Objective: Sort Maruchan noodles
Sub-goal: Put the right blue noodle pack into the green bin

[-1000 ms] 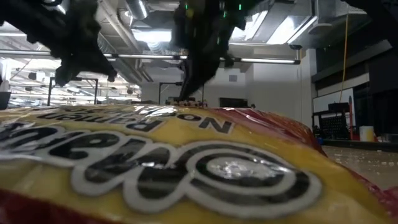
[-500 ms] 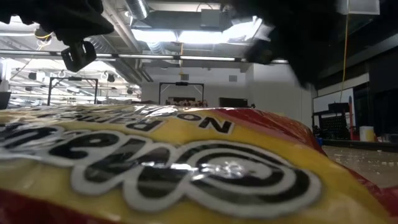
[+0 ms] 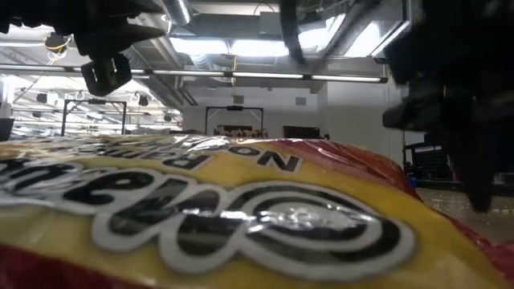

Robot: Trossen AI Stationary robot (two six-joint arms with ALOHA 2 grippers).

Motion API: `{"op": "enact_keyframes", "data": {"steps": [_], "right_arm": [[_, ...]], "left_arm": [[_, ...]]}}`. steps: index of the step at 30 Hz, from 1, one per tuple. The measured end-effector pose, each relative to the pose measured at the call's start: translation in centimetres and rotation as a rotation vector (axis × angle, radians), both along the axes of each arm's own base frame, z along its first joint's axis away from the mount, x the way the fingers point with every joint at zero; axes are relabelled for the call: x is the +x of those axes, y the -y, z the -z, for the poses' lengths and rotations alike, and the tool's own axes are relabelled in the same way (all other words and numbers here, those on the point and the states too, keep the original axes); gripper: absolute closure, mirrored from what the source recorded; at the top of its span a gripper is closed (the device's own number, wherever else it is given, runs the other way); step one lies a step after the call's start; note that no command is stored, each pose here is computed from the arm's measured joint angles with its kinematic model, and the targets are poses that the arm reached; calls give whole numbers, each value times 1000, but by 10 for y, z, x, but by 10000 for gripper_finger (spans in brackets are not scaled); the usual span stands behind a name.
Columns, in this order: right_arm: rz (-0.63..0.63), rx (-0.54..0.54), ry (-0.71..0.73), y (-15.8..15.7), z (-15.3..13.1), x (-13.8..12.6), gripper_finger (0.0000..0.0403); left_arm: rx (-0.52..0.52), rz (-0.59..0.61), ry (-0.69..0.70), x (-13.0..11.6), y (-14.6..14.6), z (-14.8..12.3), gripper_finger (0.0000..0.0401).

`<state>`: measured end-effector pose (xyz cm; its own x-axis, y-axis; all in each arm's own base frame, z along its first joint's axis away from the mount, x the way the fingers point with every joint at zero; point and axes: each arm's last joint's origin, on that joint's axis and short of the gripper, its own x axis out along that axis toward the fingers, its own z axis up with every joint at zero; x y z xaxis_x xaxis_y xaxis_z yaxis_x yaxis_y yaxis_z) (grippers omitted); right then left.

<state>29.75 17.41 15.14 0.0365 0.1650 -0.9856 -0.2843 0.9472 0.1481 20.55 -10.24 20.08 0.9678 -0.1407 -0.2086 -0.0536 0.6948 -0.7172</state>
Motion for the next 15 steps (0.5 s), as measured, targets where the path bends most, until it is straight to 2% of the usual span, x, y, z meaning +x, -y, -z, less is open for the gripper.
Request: {"op": "enact_keyframes", "data": {"steps": [4, 7, 11, 15], "right_arm": [[100, -47, -4, 11, 12, -2, 138], [197, -63, 11, 12, 13, -2, 102], [277, -33, 59, 7, 13, 2, 87], [307, -18, 268, -2, 1, 20, 95]], "left_arm": [[30, -4, -14, 11, 7, 1, 317], [26, 68, -40, 20, 15, 0, 318], [110, 193, -146, 32, 35, 5, 318], [221, 229, -248, 45, 53, 7, 318]]}}
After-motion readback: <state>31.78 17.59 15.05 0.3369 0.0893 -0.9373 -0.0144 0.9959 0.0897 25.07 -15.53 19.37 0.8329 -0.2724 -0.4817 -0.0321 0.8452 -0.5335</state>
